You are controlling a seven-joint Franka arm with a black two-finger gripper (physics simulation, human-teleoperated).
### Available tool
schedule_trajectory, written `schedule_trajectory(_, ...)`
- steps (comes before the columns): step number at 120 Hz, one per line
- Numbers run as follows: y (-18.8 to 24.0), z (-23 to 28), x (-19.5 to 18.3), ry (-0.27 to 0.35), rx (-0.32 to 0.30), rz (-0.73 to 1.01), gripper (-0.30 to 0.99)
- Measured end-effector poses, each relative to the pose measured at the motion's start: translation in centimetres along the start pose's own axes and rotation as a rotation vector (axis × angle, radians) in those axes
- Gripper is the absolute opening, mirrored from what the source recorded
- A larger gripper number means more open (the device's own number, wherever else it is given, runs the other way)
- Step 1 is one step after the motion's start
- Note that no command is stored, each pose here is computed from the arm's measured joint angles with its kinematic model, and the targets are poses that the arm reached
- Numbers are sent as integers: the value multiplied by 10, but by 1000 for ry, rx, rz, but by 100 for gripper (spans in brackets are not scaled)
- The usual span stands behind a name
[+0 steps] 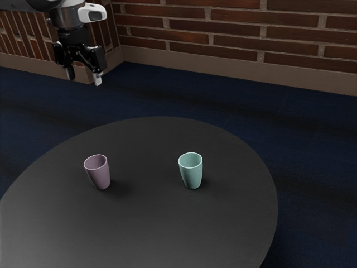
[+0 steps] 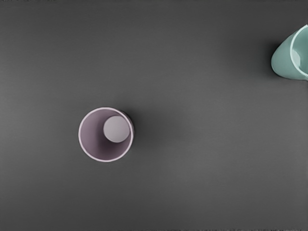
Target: Place the left cup onto the right cup
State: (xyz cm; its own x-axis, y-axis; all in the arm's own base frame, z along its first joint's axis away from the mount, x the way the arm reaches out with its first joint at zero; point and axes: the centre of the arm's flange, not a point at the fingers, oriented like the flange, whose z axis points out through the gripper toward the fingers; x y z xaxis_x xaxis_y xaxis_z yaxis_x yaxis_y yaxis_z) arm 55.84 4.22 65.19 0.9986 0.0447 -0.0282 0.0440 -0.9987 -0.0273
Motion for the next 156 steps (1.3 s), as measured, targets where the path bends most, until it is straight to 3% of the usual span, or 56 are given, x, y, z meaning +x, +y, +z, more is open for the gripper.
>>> schedule_trajectory(69,-20,30,10,-21,5,-28,69)
schedule_trajectory(156,-73,133,43,-92,5,-117,69)
